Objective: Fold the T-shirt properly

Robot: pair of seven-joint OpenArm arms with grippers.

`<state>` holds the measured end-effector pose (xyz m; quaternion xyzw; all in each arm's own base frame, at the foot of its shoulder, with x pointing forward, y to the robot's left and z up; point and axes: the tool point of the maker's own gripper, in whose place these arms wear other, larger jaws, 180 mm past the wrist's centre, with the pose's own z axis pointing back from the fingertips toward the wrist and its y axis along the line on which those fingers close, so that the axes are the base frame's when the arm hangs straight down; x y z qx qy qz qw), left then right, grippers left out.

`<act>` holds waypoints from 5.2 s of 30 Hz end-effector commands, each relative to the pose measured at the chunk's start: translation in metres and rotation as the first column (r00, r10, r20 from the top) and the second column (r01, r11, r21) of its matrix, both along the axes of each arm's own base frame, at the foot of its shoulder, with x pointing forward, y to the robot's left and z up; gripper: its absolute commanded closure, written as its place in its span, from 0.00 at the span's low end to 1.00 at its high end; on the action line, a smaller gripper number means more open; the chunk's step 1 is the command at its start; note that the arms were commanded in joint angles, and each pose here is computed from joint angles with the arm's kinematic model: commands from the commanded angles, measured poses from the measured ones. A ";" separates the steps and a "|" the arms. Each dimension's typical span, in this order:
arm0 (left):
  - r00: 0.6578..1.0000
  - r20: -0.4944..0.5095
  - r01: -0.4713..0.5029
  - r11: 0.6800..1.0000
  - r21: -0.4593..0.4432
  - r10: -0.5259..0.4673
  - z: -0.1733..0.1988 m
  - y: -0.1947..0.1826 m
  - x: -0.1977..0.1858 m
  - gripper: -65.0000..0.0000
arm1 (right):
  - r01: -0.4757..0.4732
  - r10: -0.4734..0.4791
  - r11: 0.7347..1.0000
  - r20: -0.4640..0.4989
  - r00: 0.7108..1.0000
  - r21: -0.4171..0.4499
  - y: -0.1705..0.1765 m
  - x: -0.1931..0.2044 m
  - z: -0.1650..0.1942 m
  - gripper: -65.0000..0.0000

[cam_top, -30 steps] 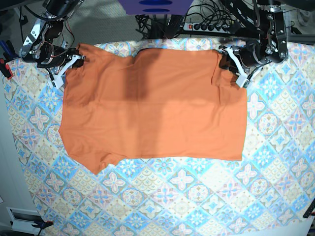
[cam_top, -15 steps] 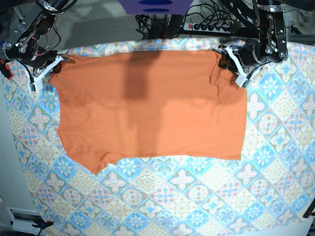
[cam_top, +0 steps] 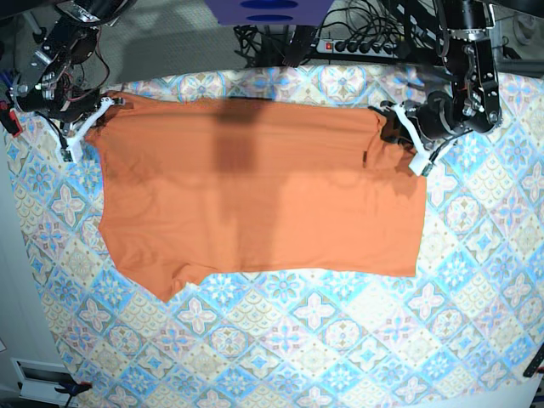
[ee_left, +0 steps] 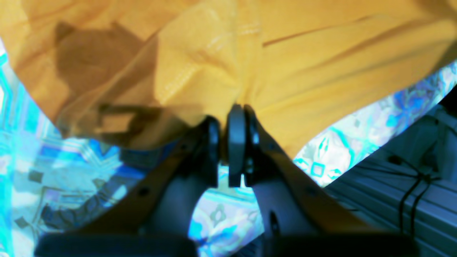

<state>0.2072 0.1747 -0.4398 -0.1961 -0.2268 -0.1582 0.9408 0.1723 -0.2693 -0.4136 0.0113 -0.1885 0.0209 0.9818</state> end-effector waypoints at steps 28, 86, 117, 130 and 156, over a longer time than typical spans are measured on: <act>0.996 0.013 -0.087 0.990 0.115 0.086 -0.006 0.047 0.034 0.96 | -0.050 0.061 0.997 0.193 0.979 -0.063 0.039 0.093 0.033 0.99; 0.983 0.012 -0.184 0.968 0.170 0.184 -0.009 0.078 0.075 0.57 | -0.115 0.159 0.977 0.254 0.954 -0.180 0.050 0.132 0.030 0.66; 0.977 0.046 -0.211 0.973 0.088 0.208 0.005 0.084 0.080 0.32 | -0.241 0.273 0.956 0.215 0.938 -0.167 0.090 0.120 0.018 0.66; 0.955 0.232 -0.182 0.983 -0.032 0.184 0.068 0.077 0.099 0.27 | -0.240 0.274 0.956 0.218 0.937 -0.167 0.090 0.120 0.018 0.66; 0.965 0.086 -0.254 0.966 0.045 0.249 -0.005 0.105 0.066 0.26 | -0.171 0.188 0.961 0.062 0.980 -0.215 0.073 0.087 -0.020 0.65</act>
